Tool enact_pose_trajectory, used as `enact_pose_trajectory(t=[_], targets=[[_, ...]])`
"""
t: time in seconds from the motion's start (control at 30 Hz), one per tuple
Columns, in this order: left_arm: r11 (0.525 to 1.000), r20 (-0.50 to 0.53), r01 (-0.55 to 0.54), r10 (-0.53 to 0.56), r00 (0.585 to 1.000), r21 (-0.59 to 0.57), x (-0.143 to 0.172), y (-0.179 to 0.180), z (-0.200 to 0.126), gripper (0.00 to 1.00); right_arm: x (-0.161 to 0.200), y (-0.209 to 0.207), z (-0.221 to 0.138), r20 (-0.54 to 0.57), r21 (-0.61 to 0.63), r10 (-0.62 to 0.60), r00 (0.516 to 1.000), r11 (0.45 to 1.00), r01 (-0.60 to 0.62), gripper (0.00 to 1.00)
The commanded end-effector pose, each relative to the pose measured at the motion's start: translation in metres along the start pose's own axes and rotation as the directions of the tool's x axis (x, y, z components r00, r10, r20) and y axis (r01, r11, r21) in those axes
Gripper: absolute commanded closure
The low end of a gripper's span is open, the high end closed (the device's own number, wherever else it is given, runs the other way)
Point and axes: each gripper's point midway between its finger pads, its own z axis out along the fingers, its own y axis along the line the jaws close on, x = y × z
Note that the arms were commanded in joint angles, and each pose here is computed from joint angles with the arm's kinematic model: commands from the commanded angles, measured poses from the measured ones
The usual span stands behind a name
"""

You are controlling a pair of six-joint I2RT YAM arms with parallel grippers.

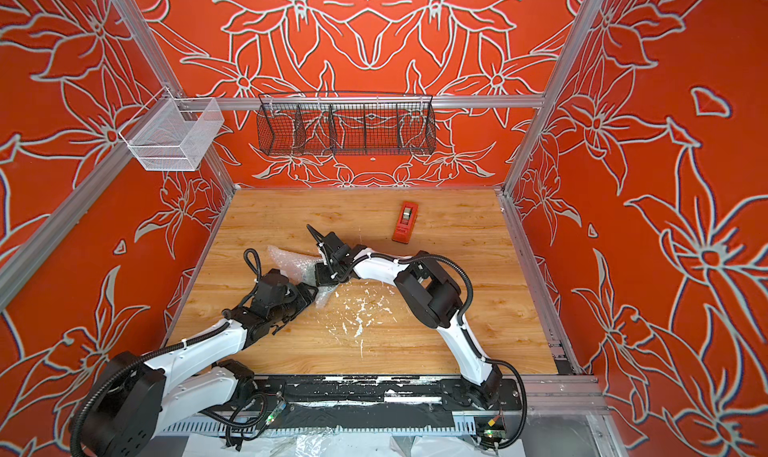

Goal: Wrap bowls in bubble wrap
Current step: Wrap the bowl in bubble wrap.

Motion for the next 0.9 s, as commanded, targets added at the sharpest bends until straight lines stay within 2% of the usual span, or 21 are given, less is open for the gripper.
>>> enact_pose_trajectory(t=[0.0,0.23,0.5,0.6,0.7,0.87], targets=[[0.987,0.027,0.034,-0.030,0.999,-0.157,-0.003,0.041,0.001,0.43,0.069,-0.055,0.033,-0.205,0.176,0.071,0.976,0.984,-0.035,1.00],[0.989,-0.014,0.041,-0.043,0.999,-0.141,0.000,0.036,0.009,0.46,0.066,-0.053,0.034,-0.202,0.178,0.077,0.976,0.983,-0.040,1.00],[1.000,-0.040,-0.006,0.006,0.999,0.004,0.001,0.001,-0.010,0.34,0.066,-0.055,0.041,-0.208,0.180,0.090,0.974,0.982,-0.052,1.00],[1.000,-0.034,-0.015,0.016,0.999,0.026,0.003,-0.001,-0.018,0.30,0.065,-0.055,0.044,-0.204,0.183,0.100,0.974,0.981,-0.063,1.00],[0.998,-0.029,-0.024,0.026,0.999,0.066,0.006,-0.002,-0.023,0.22,0.064,-0.055,0.045,-0.203,0.185,0.103,0.974,0.981,-0.065,1.00],[0.997,-0.026,-0.034,0.036,0.999,0.076,0.009,0.001,-0.024,0.18,0.064,-0.054,0.046,-0.207,0.180,0.102,0.973,0.982,-0.065,1.00]])
